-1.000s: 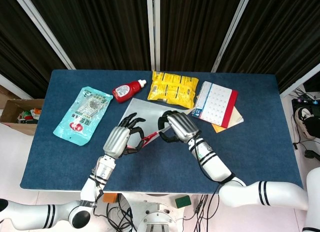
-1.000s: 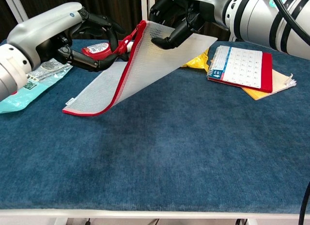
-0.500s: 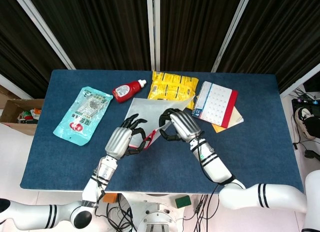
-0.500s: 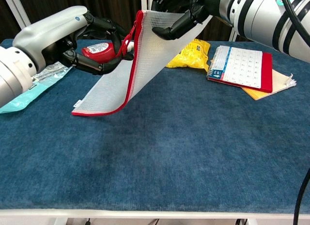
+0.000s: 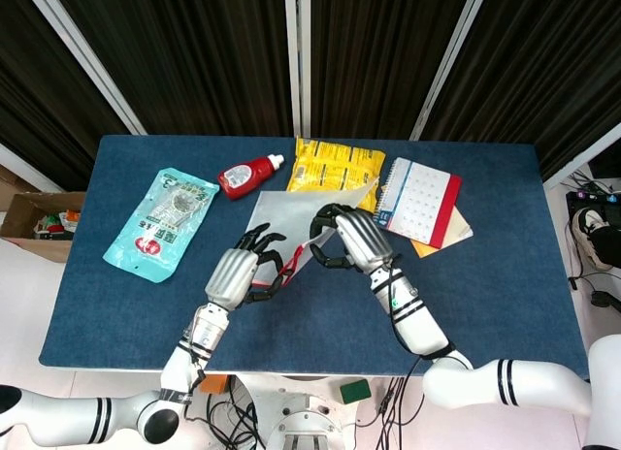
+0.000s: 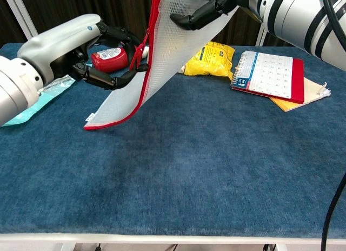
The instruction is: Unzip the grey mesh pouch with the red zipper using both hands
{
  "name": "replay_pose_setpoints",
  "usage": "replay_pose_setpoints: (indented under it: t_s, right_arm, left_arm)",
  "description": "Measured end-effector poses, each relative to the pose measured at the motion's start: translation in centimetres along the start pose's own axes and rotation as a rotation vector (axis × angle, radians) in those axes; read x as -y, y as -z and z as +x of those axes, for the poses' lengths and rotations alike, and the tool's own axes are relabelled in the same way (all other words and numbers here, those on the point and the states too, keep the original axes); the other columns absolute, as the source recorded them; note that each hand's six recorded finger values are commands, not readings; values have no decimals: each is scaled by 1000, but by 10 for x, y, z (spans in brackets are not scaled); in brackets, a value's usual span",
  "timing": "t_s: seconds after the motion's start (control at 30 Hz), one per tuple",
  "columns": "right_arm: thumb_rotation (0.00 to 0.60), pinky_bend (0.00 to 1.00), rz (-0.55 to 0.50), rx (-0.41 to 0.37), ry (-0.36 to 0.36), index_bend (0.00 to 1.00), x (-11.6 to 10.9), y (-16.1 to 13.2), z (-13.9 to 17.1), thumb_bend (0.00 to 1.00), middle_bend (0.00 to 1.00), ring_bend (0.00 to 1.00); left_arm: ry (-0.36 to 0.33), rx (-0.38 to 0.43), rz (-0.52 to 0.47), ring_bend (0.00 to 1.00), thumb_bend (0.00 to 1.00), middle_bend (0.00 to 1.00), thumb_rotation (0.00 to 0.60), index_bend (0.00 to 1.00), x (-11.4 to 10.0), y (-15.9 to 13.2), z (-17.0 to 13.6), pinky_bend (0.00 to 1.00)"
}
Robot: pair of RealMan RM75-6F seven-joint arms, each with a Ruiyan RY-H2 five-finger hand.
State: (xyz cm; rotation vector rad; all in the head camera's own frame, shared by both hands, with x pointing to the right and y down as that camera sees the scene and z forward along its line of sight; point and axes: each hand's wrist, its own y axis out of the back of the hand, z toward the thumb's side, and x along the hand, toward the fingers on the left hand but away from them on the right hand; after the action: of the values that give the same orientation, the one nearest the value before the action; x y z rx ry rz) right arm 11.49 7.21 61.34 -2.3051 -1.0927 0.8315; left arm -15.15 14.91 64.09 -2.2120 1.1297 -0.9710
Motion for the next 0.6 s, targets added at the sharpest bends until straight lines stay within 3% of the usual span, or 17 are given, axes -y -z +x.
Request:
replay_pose_setpoints:
  t_s: [0.23,0.6]
  right_arm:
    - [600,350,-13,-14,24,953,-11,-1,3,477,595,272]
    - [600,350,-35,-30,46,953,-31,4,14,477,594,275]
  left_arm:
    - [0,-15,58,44,459,199,600,619,3,10,-3,123]
    - [8,-79,267,44,461,199,600,619,10,51,-14,123]
